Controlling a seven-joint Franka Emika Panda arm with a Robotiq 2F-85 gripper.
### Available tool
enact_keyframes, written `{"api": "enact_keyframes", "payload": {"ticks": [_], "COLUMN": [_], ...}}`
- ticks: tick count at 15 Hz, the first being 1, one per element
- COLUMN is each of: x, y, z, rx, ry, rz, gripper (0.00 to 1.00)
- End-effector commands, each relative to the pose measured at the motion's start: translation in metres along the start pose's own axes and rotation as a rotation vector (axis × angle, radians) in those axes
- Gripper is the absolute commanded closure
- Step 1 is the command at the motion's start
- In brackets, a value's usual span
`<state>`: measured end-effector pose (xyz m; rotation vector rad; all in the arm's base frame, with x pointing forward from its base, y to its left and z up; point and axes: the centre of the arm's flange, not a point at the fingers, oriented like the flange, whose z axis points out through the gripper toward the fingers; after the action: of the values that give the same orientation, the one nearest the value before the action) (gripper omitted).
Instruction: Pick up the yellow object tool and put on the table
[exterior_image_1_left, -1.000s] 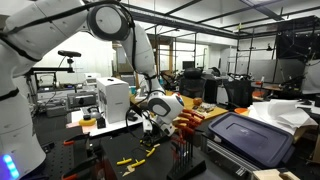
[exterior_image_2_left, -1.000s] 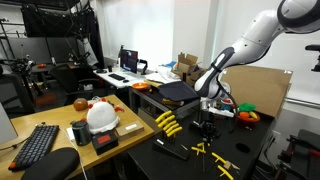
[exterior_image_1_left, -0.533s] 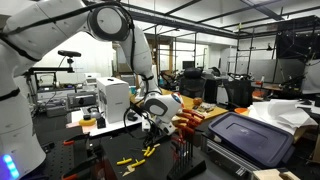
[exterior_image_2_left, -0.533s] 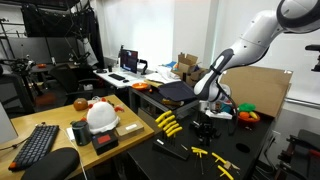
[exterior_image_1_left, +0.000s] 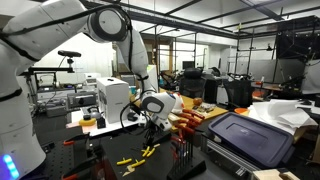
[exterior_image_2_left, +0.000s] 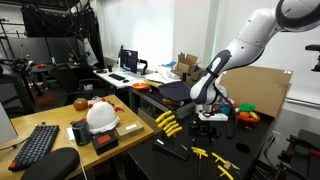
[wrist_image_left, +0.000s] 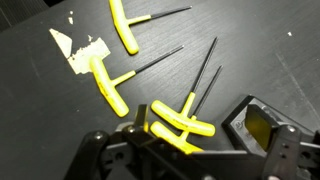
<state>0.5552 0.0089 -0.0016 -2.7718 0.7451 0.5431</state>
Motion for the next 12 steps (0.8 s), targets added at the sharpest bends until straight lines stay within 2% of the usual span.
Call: {"api": "enact_keyframes", "payload": {"ticks": [1,6,12], "x": [-0.021,-0.034,-0.053], "y": [-0.016,-0.050,-0.081], "z": [-0.009,-0.017,-0.066], "rx": [-0.071,-0.210,-0.371], "ry": [0.031,0.113,0.315], "rz": [0.021,0.021,0.081], "gripper": [0.00,0.00,0.00]}}
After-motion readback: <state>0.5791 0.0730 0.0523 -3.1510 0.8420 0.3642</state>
